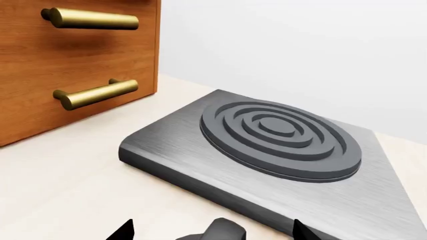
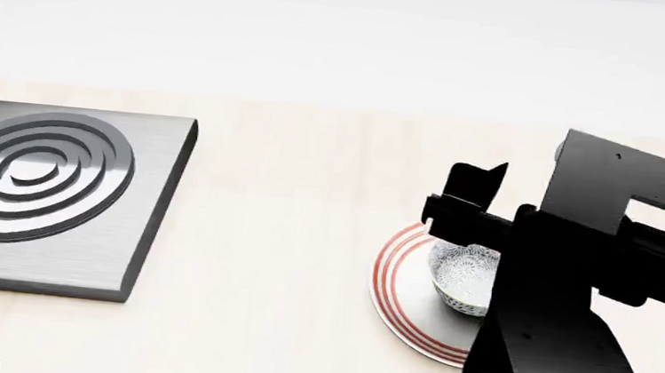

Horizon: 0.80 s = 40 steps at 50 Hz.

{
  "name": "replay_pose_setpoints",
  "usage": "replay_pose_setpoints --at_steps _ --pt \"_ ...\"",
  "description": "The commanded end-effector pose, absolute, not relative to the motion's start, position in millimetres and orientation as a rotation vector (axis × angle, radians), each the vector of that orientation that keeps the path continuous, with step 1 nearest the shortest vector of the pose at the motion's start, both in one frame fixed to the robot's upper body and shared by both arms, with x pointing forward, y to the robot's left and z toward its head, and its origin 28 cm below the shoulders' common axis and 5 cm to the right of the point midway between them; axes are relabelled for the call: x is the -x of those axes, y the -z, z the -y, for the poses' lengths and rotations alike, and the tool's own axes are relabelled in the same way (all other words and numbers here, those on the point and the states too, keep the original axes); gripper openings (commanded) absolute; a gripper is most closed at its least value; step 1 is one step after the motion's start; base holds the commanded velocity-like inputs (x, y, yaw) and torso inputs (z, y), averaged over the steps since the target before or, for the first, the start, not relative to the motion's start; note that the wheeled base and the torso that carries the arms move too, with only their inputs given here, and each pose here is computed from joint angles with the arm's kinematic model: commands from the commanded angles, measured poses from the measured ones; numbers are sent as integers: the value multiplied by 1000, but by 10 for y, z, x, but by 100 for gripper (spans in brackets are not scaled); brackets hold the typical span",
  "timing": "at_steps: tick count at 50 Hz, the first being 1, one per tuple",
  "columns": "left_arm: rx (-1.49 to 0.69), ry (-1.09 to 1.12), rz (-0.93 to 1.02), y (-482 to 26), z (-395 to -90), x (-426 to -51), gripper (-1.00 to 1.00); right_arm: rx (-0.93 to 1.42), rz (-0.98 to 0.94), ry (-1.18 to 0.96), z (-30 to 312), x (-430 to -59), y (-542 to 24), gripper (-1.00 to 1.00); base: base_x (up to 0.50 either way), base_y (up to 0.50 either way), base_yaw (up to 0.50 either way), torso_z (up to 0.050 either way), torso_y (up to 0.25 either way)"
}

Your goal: Pick the akita bowl between the plate and the ramekin and place it on the plate.

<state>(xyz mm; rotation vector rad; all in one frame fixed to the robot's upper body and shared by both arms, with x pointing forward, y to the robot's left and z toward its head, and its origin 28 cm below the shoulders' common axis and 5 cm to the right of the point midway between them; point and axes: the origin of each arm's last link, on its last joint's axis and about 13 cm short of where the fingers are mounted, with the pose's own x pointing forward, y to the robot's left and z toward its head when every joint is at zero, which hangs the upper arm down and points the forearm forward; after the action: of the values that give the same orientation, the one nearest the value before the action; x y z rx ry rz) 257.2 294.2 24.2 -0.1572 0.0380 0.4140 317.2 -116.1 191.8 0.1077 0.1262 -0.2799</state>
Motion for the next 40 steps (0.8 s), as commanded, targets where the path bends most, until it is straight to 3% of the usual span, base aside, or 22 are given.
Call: replay_pose_setpoints --at_steps 1,40 --pt "157 -413 -38 -240 -2940 -2570 100 -42 -49 254 1107 -2914 -1817 100 0 0 0 0 0" --pt "155 -416 -37 -177 -2945 -2588 100 121 77 286 1117 -2383 -1186 100 0 0 0 0 0"
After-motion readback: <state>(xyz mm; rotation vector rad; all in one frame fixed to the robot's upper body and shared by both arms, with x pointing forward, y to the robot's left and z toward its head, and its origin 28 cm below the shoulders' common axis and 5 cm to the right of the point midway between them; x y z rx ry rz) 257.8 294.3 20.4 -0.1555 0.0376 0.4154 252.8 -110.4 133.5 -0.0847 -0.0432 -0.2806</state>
